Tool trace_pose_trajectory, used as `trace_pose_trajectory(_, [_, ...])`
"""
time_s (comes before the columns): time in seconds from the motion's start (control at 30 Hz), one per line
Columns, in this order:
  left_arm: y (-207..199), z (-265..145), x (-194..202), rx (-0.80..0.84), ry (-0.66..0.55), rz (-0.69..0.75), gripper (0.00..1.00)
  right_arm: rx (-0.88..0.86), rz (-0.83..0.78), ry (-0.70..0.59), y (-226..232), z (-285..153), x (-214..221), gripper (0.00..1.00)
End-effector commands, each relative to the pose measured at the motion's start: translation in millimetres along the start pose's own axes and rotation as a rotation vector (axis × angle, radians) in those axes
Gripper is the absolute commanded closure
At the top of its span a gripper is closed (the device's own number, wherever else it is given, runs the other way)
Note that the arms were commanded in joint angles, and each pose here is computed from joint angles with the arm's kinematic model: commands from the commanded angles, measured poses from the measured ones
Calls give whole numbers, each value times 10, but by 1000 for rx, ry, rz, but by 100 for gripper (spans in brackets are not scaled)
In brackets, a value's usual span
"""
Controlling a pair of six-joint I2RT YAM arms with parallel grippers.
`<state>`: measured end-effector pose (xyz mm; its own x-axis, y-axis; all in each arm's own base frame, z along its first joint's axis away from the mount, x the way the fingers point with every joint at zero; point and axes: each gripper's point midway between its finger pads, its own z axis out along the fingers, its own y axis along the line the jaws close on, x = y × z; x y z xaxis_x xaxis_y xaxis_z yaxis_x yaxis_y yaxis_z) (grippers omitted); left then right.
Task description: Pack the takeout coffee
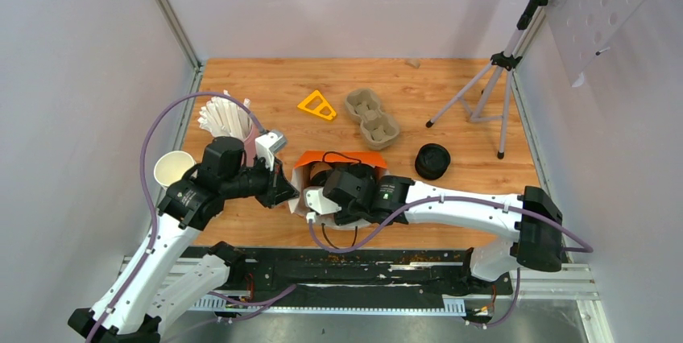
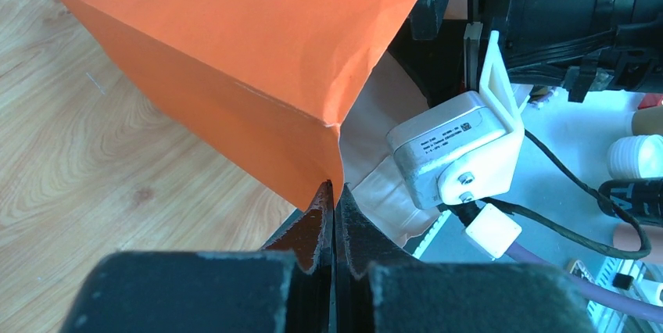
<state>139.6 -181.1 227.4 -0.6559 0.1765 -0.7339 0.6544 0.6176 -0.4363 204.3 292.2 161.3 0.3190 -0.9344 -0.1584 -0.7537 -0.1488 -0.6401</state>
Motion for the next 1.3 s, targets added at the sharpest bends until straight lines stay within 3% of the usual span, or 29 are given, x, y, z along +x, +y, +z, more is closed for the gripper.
trace_pose_trajectory(0.0, [-64,10,-100,36,-40,20,99,42,41,-32,-49,14,-16,29])
trace_pose_trajectory(1.27, [-68,38,-93,46,-32,13,98,44,151,-21,-53,168,150,27])
